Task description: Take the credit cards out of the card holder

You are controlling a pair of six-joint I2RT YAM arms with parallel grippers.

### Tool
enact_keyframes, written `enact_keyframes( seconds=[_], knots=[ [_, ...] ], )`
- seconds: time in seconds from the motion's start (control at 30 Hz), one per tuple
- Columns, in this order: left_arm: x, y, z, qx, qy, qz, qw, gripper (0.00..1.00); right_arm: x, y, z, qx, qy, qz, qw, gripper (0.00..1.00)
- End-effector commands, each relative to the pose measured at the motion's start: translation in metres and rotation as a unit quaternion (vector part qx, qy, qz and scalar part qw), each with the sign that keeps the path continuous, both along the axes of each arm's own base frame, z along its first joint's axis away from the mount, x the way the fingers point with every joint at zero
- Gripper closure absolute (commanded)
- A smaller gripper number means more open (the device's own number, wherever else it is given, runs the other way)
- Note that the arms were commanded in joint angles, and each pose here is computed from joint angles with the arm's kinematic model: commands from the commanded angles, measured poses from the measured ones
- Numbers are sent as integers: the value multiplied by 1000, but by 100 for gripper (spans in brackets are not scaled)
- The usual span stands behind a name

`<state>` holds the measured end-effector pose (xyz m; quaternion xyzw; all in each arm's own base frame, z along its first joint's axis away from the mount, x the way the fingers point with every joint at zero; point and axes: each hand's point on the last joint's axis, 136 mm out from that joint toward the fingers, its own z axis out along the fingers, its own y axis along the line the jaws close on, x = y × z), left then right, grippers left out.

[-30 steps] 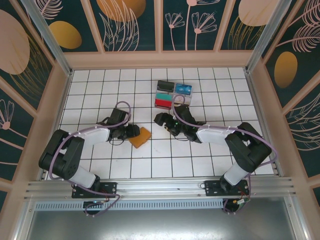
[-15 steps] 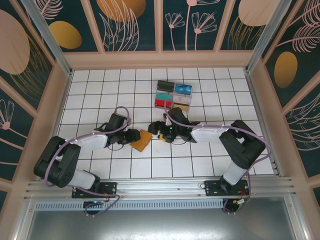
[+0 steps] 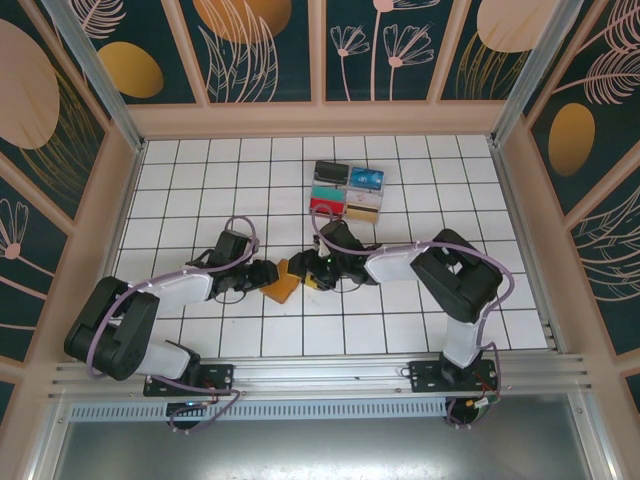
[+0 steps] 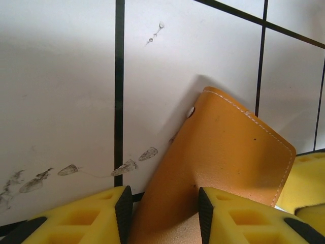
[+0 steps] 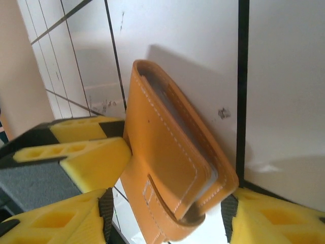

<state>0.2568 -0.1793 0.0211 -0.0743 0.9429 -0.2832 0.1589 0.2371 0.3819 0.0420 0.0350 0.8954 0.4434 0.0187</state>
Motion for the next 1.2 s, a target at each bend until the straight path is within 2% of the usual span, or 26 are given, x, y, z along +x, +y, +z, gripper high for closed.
enact_keyframes(
  seconds=[0.0,0.23,0.47,0.67,0.77,0.93,1.0,1.03,1.07,1.17],
  knots=[
    [-21,7,-17,12,43,3,999,59,10,16,11,24,-16,2,1000,41],
    [-21,5,-14,3,39,3,999,60,19,29,31,57,-46,8,997,49],
    [-15,-1,1,-18,24,5,1000,64,16,40,32,60,-56,28,996,60],
    [-7,2,19,-30,-4,37,999,64,24,38,27,34,-79,9,996,82],
    [3,9,34,-12,-23,58,998,55,35,21,32,-21,-117,-5,993,83],
    [23,26,67,19,-64,105,992,22,48,-20,59,-96,-171,-9,981,84],
    [28,31,77,21,-74,121,990,13,55,-43,71,-131,-188,-15,973,84],
    [32,34,80,20,-77,129,988,5,58,-55,79,-147,-197,-18,969,84],
    [35,37,82,21,-77,137,987,1,62,-68,88,-162,-206,-22,965,84],
    [40,45,81,25,-69,149,986,1,72,-100,109,-215,-231,-27,948,84]
  ],
)
